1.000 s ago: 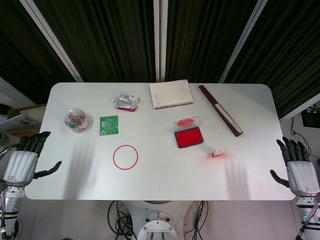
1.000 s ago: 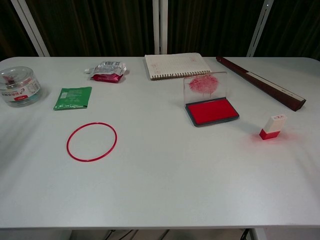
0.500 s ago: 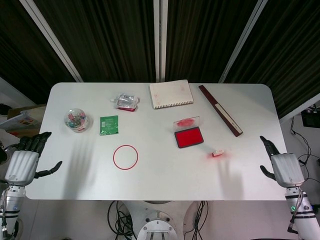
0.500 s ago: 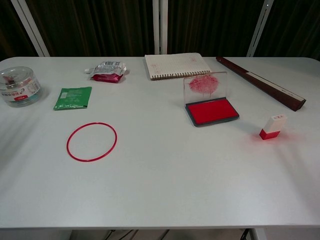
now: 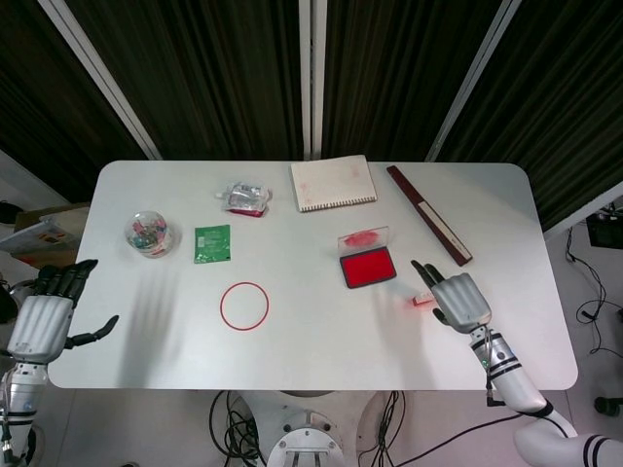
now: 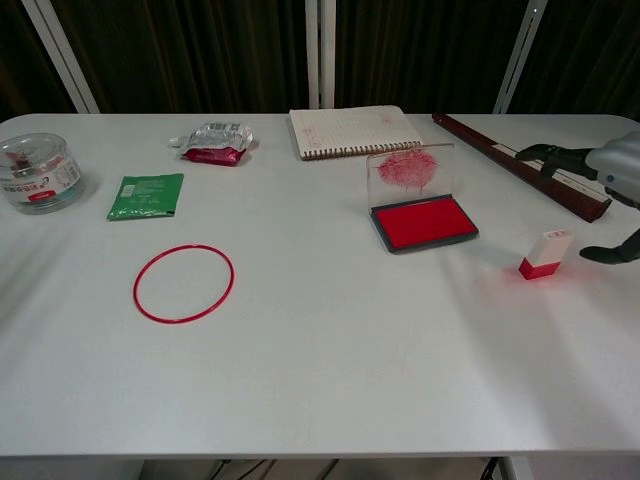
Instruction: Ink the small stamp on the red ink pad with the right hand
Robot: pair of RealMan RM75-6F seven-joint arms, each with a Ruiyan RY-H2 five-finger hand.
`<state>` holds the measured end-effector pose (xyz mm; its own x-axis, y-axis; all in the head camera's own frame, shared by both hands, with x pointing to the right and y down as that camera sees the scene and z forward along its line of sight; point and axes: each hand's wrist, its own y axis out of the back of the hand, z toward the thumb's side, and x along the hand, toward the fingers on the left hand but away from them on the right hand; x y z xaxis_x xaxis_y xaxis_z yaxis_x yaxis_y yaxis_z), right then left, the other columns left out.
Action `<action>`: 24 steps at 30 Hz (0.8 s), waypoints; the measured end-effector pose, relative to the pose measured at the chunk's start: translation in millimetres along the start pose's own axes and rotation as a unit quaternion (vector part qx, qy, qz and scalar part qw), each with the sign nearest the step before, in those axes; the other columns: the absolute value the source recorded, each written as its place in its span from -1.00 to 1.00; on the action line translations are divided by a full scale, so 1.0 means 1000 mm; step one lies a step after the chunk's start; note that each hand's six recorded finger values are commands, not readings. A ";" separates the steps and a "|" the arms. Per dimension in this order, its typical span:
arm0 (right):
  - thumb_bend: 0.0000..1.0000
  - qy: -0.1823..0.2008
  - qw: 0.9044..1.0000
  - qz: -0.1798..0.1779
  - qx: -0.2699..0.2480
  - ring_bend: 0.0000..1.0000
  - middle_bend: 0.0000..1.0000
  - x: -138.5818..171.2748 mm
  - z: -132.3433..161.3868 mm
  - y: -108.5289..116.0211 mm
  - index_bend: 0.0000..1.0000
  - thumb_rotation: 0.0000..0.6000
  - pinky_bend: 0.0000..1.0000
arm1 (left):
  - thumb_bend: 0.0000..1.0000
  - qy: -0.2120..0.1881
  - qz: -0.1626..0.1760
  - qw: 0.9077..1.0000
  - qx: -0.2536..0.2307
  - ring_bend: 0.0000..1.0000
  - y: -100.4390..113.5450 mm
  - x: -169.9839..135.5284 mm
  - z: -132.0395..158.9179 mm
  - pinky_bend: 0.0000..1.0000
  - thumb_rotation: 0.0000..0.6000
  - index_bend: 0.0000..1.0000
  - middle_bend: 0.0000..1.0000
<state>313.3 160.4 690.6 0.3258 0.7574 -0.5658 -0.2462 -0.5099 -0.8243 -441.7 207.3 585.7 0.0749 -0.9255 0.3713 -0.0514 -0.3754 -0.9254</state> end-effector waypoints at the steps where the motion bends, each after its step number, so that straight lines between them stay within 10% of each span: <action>1: -0.71 -0.001 1.000 0.005 0.000 0.81 -0.59 -0.003 0.003 -0.004 -0.85 1.00 1.00 | -0.61 0.001 0.000 1.000 0.000 -0.74 0.000 -0.001 -0.001 -0.60 -0.20 -0.88 -0.75; 24: -0.64 -0.020 1.000 -0.005 -0.004 0.81 -0.25 -0.016 0.005 -0.028 -0.17 1.00 1.00 | -0.61 0.004 -0.004 1.000 -0.001 -0.74 -0.003 -0.003 -0.007 -0.60 -0.19 -0.88 -0.76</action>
<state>310.9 164.6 722.6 0.2910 0.7780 -0.5567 -0.2357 -0.5057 -0.8299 -448.4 210.2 587.6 0.0664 -0.9230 0.3790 -0.0536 -0.3826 -0.9224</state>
